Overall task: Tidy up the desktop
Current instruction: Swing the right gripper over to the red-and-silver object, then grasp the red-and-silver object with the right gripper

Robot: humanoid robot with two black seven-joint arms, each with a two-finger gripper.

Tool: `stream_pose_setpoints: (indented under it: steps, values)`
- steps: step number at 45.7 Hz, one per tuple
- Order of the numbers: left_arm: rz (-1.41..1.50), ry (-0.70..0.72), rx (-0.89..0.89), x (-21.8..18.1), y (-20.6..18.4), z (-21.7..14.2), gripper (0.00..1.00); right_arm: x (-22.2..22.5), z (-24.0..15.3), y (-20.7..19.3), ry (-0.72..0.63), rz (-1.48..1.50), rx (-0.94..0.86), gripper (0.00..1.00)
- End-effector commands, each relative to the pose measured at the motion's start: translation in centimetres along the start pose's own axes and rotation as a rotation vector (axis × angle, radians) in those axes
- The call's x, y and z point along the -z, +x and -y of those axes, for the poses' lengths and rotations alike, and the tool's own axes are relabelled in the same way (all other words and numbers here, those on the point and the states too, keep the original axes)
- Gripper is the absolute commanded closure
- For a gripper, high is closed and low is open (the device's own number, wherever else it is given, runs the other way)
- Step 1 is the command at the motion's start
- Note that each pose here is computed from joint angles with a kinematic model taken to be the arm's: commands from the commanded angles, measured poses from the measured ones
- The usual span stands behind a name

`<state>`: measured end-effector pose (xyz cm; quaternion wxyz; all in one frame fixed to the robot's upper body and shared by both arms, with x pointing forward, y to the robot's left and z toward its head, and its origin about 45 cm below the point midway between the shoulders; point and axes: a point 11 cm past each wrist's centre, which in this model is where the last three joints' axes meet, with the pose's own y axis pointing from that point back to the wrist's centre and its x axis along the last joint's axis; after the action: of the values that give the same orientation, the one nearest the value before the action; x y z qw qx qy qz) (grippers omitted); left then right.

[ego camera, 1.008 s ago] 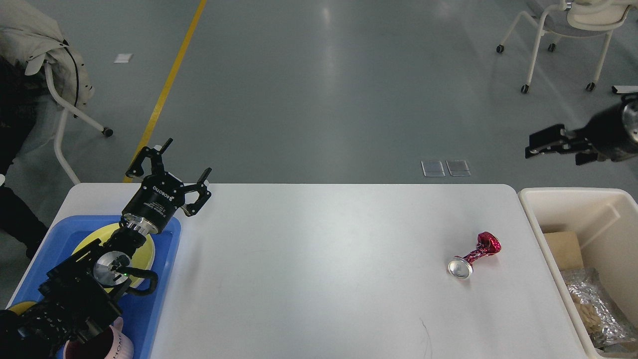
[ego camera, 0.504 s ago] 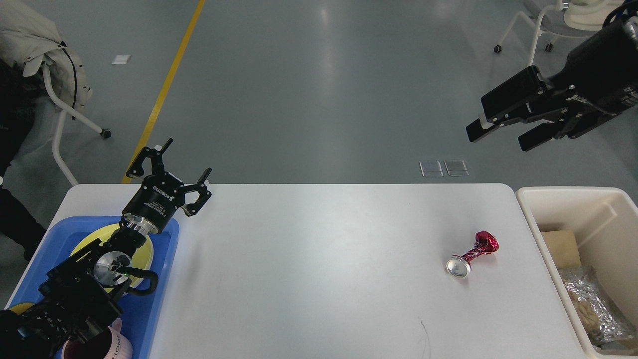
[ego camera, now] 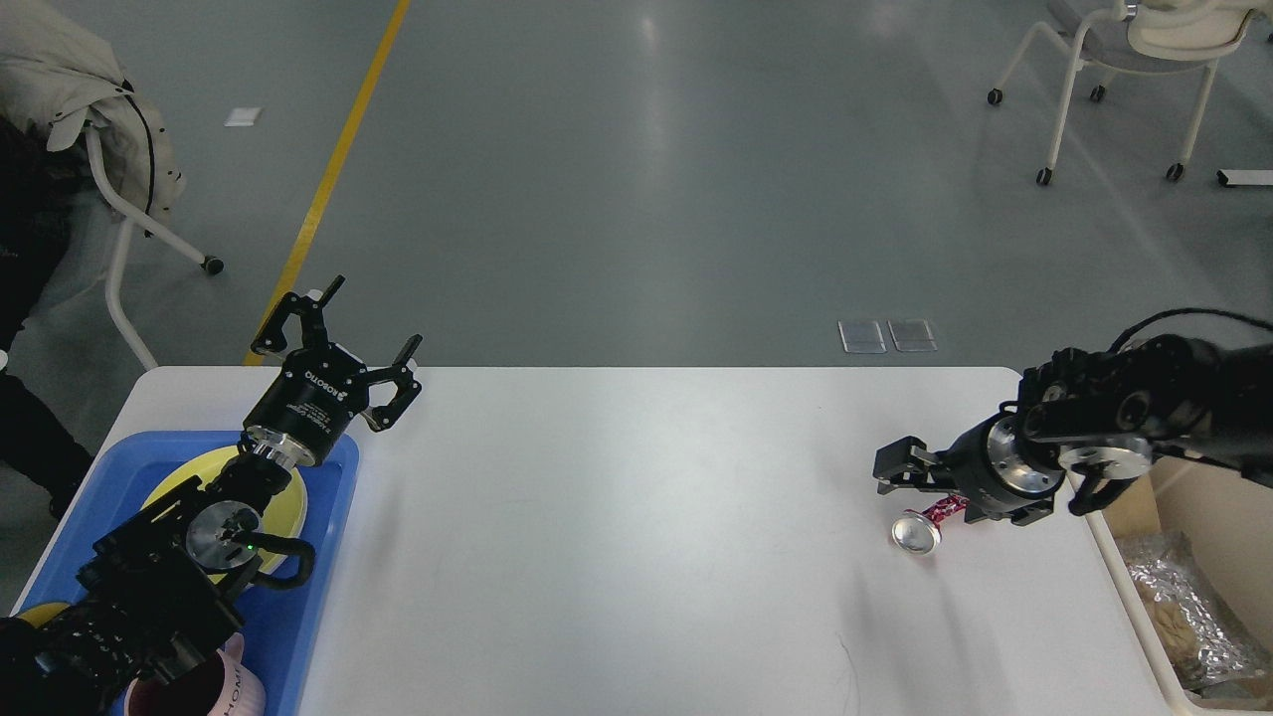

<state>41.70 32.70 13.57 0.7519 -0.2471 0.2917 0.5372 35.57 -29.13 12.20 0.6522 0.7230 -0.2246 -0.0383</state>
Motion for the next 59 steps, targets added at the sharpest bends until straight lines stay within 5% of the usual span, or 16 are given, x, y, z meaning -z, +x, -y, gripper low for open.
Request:
stream_pose_setpoints:
  steps: [1,18,31,42,53,59]
  values:
    - [0.0,0.0,0.0,0.0,0.0,0.0,0.0,-0.2,2.1,0.8,-0.026,0.099,-0.087,0.0]
    - [0.0,0.0,0.0,0.0,0.0,0.0,0.0,-5.5,4.7,2.2,-0.118,0.165,-0.207,0.0]
    - [0.0,0.0,0.0,0.0,0.0,0.0,0.0,-5.6,5.7,1.1,-0.121,0.176,-0.234,0.01]
    - [0.0,0.0,0.0,0.0,0.0,0.0,0.0,-6.1,6.7,0.3,-0.113,0.207,-0.248,0.37]
    - [0.0,0.0,0.0,0.0,0.0,0.0,0.0,-5.5,7.0,0.1,-0.093,0.208,-0.255,0.57]
    - [0.0,0.0,0.0,0.0,0.0,0.0,0.0,-5.3,7.0,0.0,-0.085,0.199,-0.251,0.87]
